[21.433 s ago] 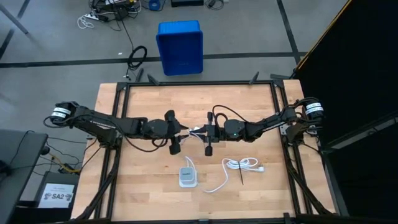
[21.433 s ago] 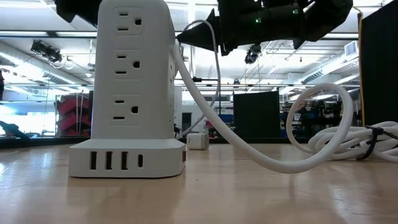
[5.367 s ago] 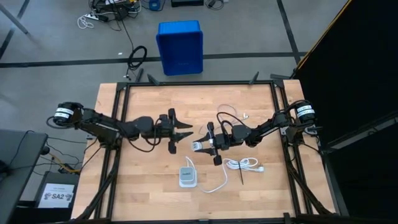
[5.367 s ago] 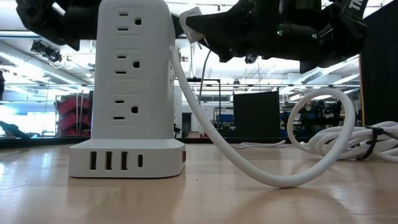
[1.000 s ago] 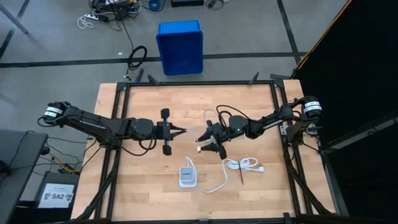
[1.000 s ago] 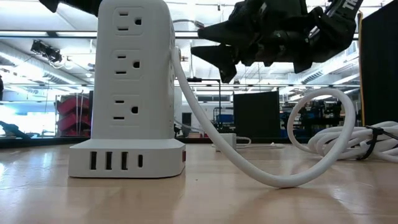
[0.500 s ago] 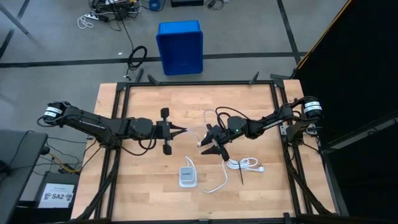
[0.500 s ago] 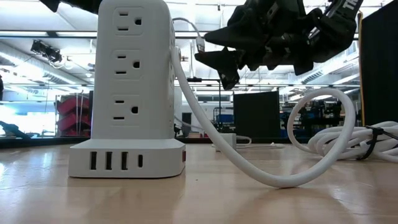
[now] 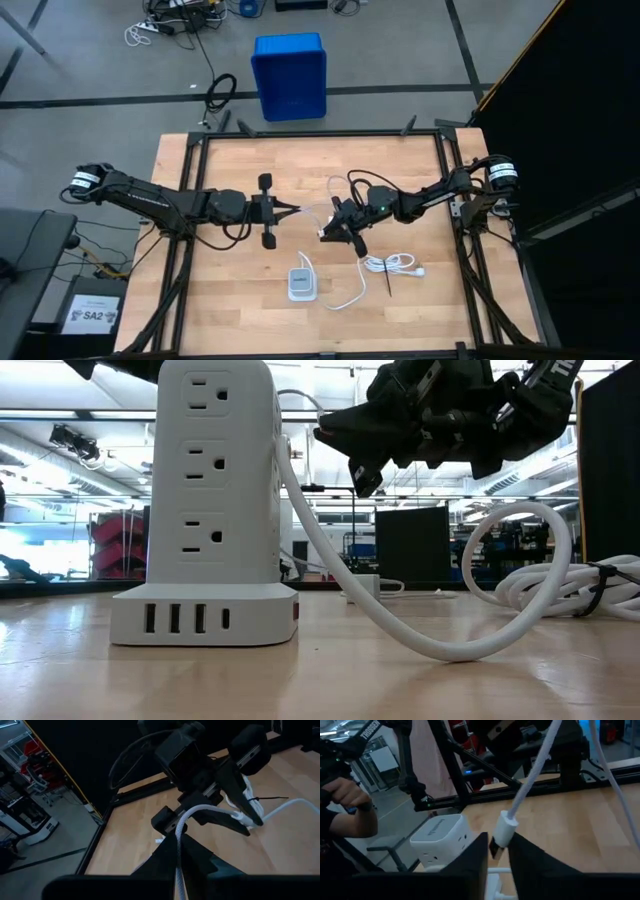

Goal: Insert USB
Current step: Insert the white charger cable into the white charger adapter

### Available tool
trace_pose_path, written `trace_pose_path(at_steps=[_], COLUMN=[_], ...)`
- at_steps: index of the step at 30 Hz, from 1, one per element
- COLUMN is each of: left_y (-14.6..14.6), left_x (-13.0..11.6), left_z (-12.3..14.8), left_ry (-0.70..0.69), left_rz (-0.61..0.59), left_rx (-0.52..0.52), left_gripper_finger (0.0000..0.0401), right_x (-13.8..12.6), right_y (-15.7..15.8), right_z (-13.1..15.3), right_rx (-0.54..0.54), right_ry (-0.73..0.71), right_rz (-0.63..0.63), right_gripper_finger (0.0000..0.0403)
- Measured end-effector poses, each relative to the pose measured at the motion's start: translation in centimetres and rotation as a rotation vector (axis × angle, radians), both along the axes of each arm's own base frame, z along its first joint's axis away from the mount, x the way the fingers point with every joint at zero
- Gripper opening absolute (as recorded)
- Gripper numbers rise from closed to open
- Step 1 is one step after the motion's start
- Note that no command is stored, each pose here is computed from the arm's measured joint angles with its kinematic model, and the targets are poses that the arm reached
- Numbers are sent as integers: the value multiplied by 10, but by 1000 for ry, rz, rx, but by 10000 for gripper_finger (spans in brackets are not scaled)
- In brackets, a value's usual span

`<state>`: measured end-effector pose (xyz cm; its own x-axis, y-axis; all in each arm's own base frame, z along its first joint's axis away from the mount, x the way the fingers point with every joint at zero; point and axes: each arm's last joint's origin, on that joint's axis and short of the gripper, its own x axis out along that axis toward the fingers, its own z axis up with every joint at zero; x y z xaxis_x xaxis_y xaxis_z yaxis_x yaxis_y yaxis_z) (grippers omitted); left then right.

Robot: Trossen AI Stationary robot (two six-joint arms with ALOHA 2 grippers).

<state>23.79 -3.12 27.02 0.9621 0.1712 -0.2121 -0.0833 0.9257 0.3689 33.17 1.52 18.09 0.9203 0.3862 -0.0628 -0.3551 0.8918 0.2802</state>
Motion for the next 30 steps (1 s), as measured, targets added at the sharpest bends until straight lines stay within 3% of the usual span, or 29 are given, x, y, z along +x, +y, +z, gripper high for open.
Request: trace_pose_path(at_steps=[2,11,18,23,30], left_y=[0,1,2,-1,-12], left_x=[0,-1,-16,-30,-29], left_z=[0,3,19,31,24], left_ry=[0,-35,-118,-171,-163], left_rz=[0,23,127,132,48], left_rx=[0,-53,-94,-115,-335], left_gripper_finger=[0,7,59,93,123], right_x=[0,1,2,2,2], right_y=[-1,-4,-7,-7,-8], right_z=[0,-2,-3,-3,-3], right_rx=[-13,-45,-67,-72,-107], right_ry=[-5,12,15,18,12], right_rz=[-6,-134,-211,-228,-282], right_gripper_finger=[8,0,0,0,0])
